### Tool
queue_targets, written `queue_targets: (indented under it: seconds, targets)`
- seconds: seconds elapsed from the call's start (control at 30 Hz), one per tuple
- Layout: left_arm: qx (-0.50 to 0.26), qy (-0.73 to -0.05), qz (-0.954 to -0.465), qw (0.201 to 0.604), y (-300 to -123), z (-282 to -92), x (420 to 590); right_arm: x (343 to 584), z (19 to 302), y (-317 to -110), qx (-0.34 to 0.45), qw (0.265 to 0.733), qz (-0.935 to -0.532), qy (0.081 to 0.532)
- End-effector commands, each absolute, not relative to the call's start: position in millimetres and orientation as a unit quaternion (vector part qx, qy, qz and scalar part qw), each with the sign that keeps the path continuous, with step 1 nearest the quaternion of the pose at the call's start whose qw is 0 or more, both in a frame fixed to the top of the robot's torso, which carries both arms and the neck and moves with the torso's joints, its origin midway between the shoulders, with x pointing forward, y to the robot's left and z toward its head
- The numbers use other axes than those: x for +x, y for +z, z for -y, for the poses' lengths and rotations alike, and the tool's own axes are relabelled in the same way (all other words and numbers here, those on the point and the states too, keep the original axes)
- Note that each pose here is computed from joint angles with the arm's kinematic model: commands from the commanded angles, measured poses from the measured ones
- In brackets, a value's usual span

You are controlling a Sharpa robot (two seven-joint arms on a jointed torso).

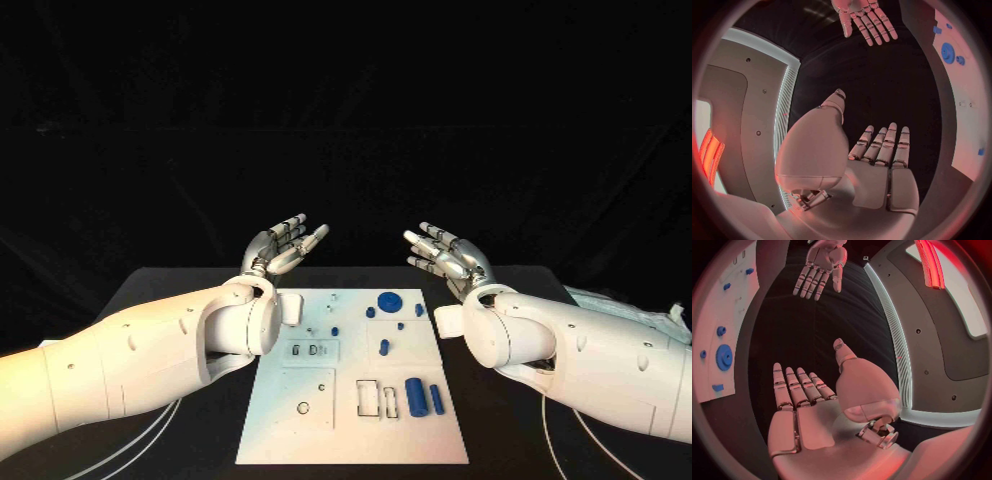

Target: Assemble the parts on the task board

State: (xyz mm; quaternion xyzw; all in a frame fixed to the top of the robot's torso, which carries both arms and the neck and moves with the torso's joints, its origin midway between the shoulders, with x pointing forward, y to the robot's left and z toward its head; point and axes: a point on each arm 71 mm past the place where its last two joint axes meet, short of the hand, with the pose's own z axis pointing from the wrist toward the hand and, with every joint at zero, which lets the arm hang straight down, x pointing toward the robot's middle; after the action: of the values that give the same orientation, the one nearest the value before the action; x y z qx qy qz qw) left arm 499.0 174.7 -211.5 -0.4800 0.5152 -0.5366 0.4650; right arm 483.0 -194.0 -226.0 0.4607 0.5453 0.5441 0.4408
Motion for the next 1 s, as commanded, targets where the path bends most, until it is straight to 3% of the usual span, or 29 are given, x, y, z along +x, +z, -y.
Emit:
queue_targets:
  seconds: [0.03, 0.27, 0.3, 0.63, 1.0]
  targets:
    - [-0.476, -0.556, -0.52, 0.44, -210.8, -169.6, 498.9, 481.3, 180.9, -228.5, 0.398, 0.382, -0.603, 0.576]
    - [-0.476, -0.556, -0.52, 0.44, -210.8, -169.6, 498.9, 483.1, 179.4, -229.7, 0.378, 0.364, -0.622, 0.581]
    - [-0.477, -0.559, -0.519, 0.436, -210.8, -186.0, 499.9, 493.2, 200.9, -224.2, 0.312, 0.469, -0.621, 0.545]
    - [-0.469, -0.573, -0.516, 0.431, -203.1, -201.2, 492.2, 499.5, 208.1, -206.5, 0.203, 0.555, -0.629, 0.506]
    - [-0.44, -0.6, -0.534, 0.402, -188.9, -196.0, 476.4, 509.6, 207.7, -189.9, 0.063, 0.627, -0.655, 0.417]
